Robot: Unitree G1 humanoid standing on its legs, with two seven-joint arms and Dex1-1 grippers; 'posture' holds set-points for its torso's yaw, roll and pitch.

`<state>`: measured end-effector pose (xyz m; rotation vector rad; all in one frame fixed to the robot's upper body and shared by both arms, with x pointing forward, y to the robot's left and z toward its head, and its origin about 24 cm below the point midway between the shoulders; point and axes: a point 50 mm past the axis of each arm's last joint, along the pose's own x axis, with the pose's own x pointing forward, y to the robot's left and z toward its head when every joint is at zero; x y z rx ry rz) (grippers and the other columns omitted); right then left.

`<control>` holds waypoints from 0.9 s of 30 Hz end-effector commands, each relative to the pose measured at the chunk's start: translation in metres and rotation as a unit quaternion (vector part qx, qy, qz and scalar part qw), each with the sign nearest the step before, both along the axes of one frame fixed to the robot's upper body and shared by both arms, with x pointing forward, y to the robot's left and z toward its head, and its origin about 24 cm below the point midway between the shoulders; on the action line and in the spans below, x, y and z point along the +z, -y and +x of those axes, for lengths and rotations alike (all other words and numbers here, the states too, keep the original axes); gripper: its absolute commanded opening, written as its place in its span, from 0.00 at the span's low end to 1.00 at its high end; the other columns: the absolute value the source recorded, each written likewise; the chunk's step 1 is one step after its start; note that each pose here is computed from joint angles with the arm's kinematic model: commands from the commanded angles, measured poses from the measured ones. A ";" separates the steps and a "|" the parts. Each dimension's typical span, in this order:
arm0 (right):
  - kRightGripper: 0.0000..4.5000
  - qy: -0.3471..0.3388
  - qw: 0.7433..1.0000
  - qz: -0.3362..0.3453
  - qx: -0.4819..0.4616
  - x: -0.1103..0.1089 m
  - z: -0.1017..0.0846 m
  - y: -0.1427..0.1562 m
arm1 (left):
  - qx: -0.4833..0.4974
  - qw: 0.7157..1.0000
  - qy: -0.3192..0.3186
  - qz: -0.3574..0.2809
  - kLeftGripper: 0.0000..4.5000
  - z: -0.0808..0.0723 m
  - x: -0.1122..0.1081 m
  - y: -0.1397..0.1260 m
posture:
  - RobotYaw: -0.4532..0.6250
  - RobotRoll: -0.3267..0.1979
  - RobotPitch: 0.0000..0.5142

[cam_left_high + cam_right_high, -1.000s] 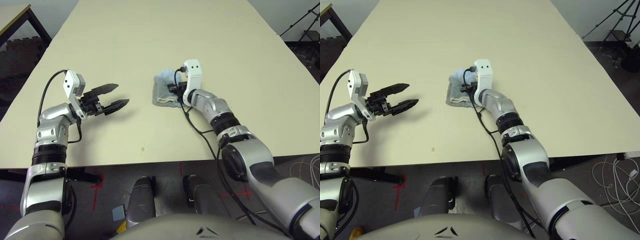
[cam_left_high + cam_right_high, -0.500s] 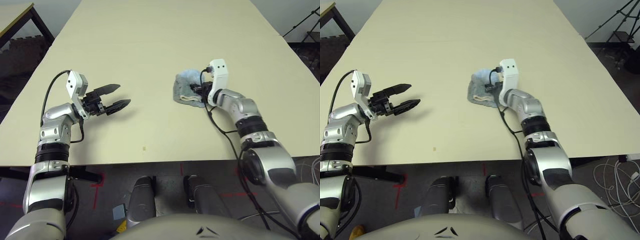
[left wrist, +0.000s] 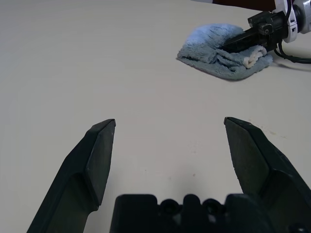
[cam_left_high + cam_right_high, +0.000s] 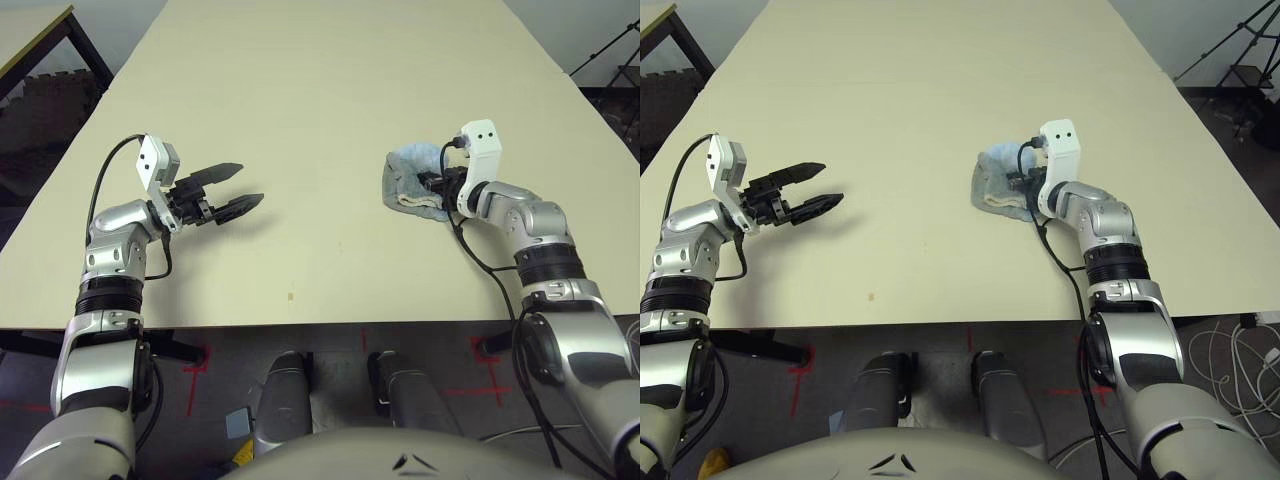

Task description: Wipe the water off the table with a rag.

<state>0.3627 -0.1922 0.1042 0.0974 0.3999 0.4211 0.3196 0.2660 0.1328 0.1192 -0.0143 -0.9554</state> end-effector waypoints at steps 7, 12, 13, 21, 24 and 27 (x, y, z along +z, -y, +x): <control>0.02 -0.016 1.000 -0.010 -0.016 -0.004 -0.013 0.022 | -0.004 1.000 -0.006 0.010 1.00 0.000 -0.003 0.000 | 0.35 0.62 0.28; 0.02 -0.015 1.000 -0.007 -0.013 -0.003 -0.014 0.020 | -0.005 1.000 -0.006 0.010 1.00 0.001 -0.003 0.001 | 0.34 0.62 0.27; 0.02 -0.015 1.000 -0.006 -0.012 -0.002 -0.014 0.020 | -0.005 1.000 -0.006 0.010 1.00 0.002 -0.003 0.001 | 0.34 0.62 0.27; 0.02 -0.013 1.000 -0.009 -0.016 0.002 -0.015 0.029 | -0.005 1.000 -0.004 0.010 1.00 0.003 -0.003 0.001 | 0.34 0.62 0.26; 0.02 -0.013 1.000 -0.011 -0.015 0.002 -0.015 0.030 | -0.004 1.000 -0.004 0.011 1.00 0.003 -0.003 0.001 | 0.34 0.62 0.25; 0.02 -0.013 1.000 -0.016 -0.016 0.005 -0.015 0.035 | -0.004 1.000 -0.004 0.011 1.00 0.004 -0.003 0.001 | 0.34 0.62 0.25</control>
